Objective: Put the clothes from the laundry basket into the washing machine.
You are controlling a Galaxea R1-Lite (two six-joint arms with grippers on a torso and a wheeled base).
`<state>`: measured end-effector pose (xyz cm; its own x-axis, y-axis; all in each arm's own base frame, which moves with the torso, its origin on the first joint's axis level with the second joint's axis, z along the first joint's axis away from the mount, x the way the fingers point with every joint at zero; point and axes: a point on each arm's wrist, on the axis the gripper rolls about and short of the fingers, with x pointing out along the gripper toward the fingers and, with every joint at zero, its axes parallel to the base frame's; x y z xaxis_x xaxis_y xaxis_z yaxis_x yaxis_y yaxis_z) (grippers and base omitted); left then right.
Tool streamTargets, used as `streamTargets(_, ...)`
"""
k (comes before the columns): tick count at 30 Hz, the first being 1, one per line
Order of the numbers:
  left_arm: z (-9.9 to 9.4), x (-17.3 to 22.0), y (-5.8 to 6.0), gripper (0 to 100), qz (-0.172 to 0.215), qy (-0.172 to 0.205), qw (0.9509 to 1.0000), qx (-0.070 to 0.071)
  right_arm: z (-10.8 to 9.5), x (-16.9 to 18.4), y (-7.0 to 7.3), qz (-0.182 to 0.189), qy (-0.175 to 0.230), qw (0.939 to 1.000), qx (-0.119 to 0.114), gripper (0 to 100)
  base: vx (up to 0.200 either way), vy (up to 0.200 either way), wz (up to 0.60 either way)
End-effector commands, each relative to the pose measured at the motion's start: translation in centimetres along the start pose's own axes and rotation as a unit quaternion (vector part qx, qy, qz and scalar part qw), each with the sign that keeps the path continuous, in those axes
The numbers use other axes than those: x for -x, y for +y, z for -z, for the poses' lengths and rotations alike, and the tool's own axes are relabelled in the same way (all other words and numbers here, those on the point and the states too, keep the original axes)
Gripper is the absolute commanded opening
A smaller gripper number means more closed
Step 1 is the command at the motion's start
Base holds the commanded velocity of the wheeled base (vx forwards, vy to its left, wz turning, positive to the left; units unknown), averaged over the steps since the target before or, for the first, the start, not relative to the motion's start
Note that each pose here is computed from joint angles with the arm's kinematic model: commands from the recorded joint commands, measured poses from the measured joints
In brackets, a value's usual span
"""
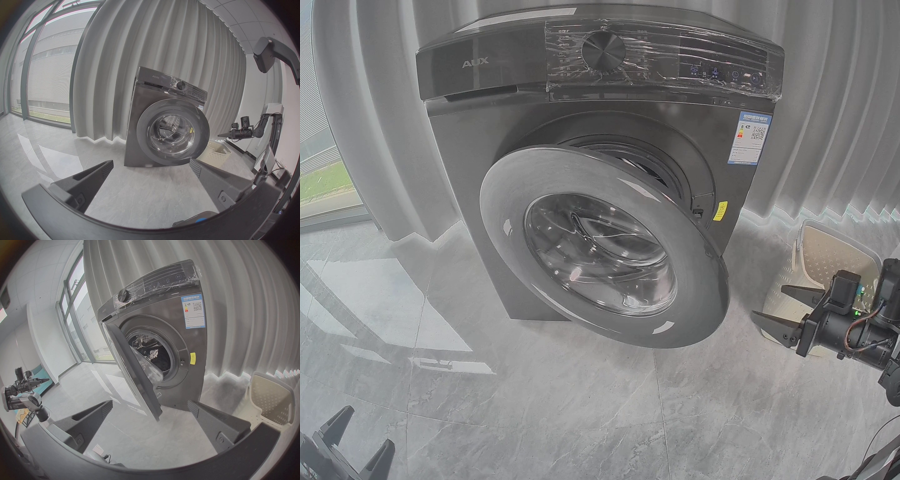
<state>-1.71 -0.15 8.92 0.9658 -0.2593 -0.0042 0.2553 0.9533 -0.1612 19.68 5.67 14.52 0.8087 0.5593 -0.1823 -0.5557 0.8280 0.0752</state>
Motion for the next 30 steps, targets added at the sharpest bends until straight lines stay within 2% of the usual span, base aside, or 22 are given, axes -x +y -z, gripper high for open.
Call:
streamTargets(1,0.5,-0.1,0.1,100,-0.002,0.009,1.0,0.002,1.6,-3.1,-0.4,-0.014,0.024,0.9995,-0.017,100,0.0,0.0,0.0)
streamTargets(11,0.5,-0.1,0.1,100,-0.002,0.009,1.0,0.002,2.2,-6.0,-0.8,-0.021,-0.006,0.9993,-0.029,100,0.0,0.0,0.0)
streamTargets(16,0.5,-0.1,0.1,100,-0.002,0.009,1.0,0.002,1.6,-6.6,-1.4,0.007,-0.029,0.9991,-0.03,100,0.0,0.0,0.0)
streamTargets(22,0.5,-0.1,0.1,100,-0.002,0.009,1.0,0.002,0.3,-6.4,-2.5,0.04,-0.075,0.9956,-0.039,100,0.0,0.0,0.0)
streamTargets(30,0.5,-0.1,0.1,100,-0.002,0.009,1.0,0.002,0.4,-5.5,-1.9,0.034,-0.09,0.9947,-0.034,100,0.0,0.0,0.0)
